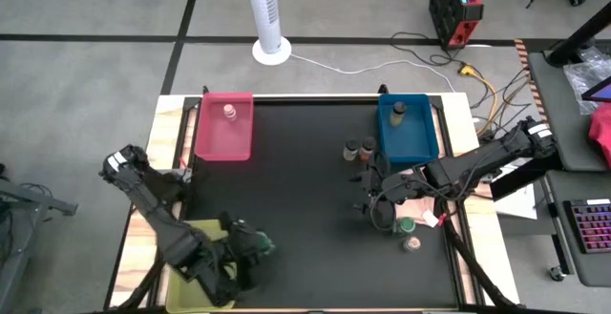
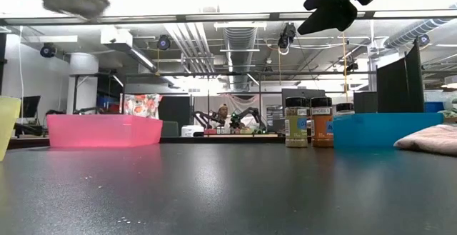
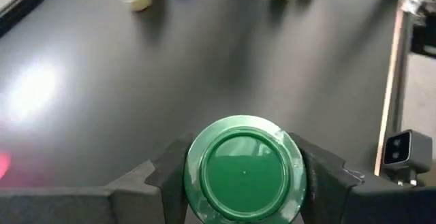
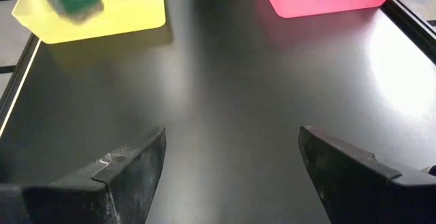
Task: Sort spices by type
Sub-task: Put the left green seasoning into the yellow bin
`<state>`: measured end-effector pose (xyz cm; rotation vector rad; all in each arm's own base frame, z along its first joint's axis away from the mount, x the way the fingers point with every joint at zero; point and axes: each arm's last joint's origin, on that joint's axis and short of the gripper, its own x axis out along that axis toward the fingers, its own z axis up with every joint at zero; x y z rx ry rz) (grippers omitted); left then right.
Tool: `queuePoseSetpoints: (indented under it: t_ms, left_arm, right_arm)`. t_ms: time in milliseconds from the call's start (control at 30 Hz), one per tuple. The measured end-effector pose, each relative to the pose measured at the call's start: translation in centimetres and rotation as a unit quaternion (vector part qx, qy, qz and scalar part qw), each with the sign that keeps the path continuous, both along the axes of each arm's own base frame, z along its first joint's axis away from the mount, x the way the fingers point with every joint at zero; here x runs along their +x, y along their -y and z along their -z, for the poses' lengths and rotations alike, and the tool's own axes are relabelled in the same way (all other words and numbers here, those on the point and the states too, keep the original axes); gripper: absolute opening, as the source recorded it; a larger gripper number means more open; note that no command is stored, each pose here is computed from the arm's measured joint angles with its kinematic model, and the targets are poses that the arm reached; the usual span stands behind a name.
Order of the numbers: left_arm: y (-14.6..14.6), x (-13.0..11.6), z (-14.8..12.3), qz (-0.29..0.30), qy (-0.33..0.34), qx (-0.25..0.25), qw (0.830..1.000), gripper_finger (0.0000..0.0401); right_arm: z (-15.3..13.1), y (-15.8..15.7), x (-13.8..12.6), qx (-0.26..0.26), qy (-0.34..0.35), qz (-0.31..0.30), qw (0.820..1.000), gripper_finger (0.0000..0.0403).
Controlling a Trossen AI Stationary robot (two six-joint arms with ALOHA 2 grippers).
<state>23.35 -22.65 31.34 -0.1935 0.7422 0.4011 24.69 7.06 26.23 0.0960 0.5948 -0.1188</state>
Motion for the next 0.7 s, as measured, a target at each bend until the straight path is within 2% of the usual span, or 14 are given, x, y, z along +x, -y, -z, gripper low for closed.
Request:
queuePoseSetpoints:
  t_ms: [133, 300, 400, 500, 700]
  left_arm:
    - [0.1, -3.0, -0.9, -0.079, -0.018, -0.022, 0.997, 0.0184]
    - [0.5, -6.3, -0.5, -0.177, -0.03, -0.068, 0.981, 0.0184]
    - [1.1, -6.8, -0.1, -0.207, -0.036, -0.107, 0.972, 0.0184]
    - [1.6, -7.0, 0.5, -0.236, -0.073, -0.127, 0.961, 0.0184]
    - [2.1, -7.6, 2.6, -0.278, -0.088, -0.124, 0.949, 0.0184]
  right_arm:
    - [0.0, 0.0, 0.0, 0.003, 0.003, 0.001, 1.0, 0.0328]
    - [-0.2, 0.0, 0.1, 0.005, 0.013, 0.001, 1.0, 0.0333]
    - [-0.2, 0.0, 0.2, 0.007, 0.015, 0.002, 1.0, 0.0332]
    - [-0.3, -0.1, 0.3, 0.011, 0.023, 0.003, 1.0, 0.0326]
    - [0.3, -0.4, 1.2, 0.002, 0.028, -0.005, 1.0, 0.032]
